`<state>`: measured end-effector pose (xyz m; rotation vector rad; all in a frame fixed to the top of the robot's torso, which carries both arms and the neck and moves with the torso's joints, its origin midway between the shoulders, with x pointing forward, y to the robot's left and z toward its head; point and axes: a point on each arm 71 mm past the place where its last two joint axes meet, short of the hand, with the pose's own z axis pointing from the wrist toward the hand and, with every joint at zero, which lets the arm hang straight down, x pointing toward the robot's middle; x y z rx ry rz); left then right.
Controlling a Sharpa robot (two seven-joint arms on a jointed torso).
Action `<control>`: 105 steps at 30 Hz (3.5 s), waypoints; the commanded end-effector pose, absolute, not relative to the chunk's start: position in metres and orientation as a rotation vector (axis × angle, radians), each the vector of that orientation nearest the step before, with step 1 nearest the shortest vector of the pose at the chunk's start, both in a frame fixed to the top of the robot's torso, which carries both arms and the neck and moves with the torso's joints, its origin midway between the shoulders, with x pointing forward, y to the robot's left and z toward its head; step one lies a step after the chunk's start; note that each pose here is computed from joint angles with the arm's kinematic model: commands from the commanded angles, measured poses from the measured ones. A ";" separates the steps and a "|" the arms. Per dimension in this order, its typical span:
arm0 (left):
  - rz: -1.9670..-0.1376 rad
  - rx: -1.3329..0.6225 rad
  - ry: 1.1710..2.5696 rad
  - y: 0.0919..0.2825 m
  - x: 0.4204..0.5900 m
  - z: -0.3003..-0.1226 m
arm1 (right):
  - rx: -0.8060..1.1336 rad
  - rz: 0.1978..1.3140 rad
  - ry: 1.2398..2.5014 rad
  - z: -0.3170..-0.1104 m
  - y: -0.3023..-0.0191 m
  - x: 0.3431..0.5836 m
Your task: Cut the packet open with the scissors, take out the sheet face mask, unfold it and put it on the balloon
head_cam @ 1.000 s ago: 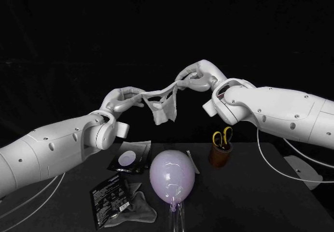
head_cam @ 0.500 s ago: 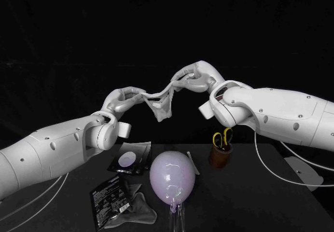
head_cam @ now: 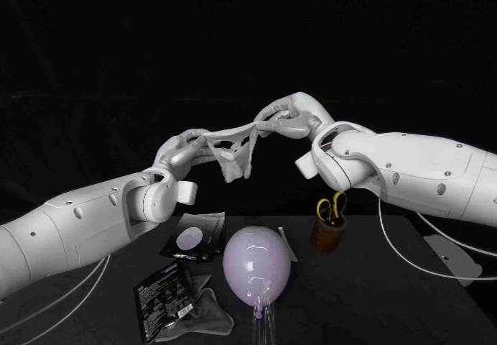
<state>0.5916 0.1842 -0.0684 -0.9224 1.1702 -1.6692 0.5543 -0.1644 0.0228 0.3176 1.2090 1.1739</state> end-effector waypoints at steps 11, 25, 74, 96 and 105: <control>-1.803 -1.011 1.185 0.179 0.591 -0.069 | 0.322 1.159 1.175 0.029 -0.174 0.559; -1.834 -0.997 1.222 0.176 0.590 -0.069 | 0.326 1.091 1.227 0.028 -0.178 0.577; -1.603 -0.811 1.268 0.188 0.594 -0.060 | 0.249 0.900 1.216 0.014 -0.183 0.614; -1.454 -0.829 1.163 0.198 0.602 -0.050 | 0.130 0.912 1.281 0.008 -0.180 0.605; -1.459 -0.843 1.195 0.203 0.603 -0.049 | 0.163 0.898 1.254 0.004 -0.185 0.603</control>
